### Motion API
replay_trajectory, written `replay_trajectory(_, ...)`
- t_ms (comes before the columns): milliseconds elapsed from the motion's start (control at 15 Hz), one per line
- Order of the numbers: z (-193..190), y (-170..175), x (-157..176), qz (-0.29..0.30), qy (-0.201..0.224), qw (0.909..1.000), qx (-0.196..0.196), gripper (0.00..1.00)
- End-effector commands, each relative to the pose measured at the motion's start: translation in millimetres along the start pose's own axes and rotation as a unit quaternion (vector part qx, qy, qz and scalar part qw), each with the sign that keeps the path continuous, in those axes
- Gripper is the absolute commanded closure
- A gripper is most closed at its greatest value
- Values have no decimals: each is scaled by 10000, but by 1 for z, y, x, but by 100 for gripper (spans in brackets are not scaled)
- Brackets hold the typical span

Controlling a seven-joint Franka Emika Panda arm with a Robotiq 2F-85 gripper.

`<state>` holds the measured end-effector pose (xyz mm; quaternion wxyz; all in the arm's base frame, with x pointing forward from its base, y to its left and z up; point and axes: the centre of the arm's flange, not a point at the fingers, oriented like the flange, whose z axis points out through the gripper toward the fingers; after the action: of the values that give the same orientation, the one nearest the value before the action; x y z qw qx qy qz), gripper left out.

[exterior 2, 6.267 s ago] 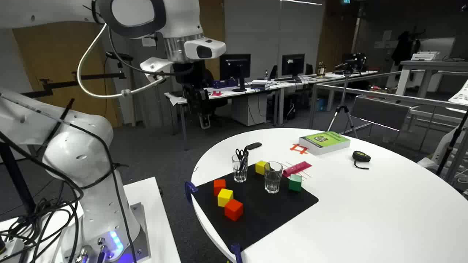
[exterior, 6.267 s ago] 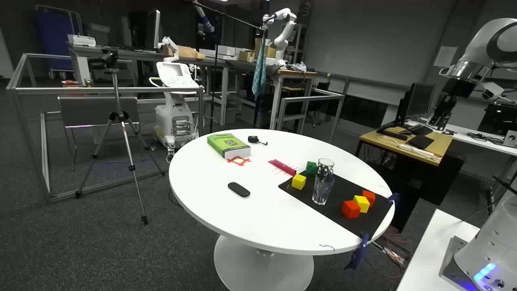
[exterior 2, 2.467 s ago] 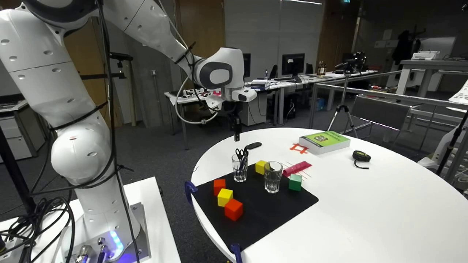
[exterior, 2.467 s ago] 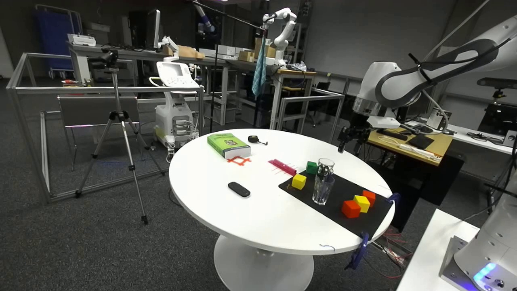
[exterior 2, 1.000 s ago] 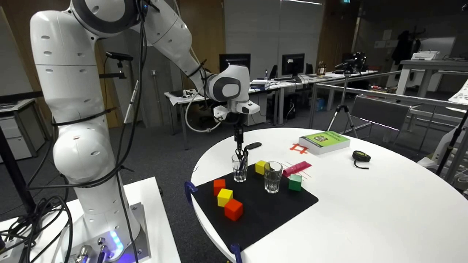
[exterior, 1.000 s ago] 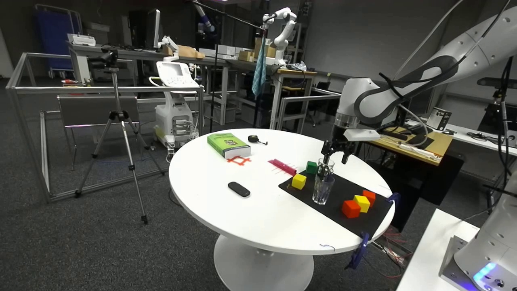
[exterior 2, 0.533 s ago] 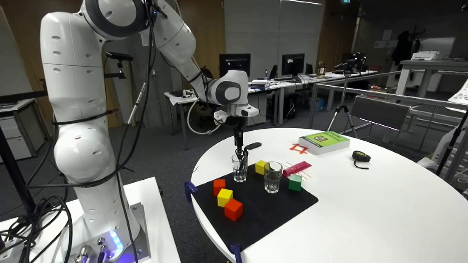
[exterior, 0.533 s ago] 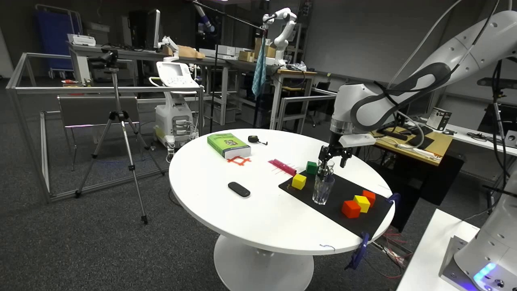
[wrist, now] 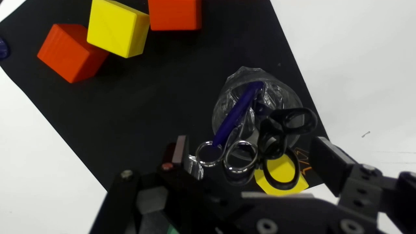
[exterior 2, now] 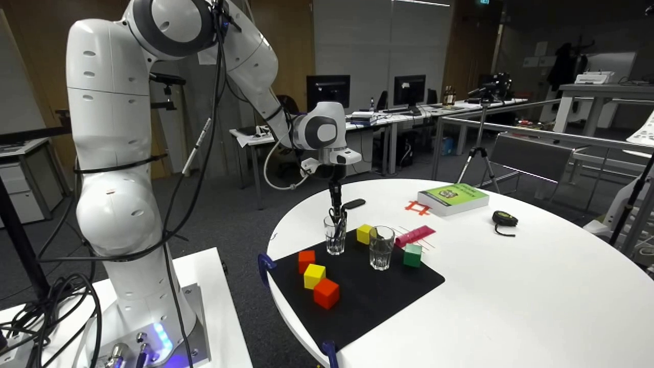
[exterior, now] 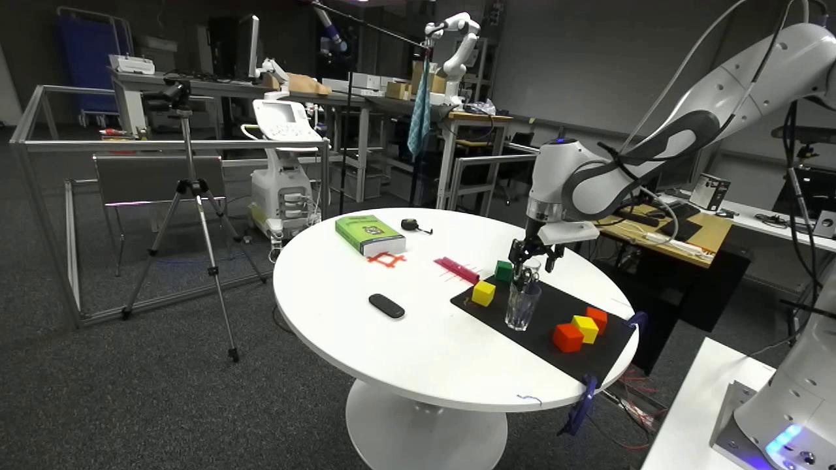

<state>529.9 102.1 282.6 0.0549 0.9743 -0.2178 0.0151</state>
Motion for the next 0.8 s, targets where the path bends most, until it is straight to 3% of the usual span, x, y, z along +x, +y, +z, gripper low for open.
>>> replay_trajectory(0,4,-15,8,106,219,9997,-89,0)
replay_trajectory(733,12,-38,10,330,384,9986,-137,0)
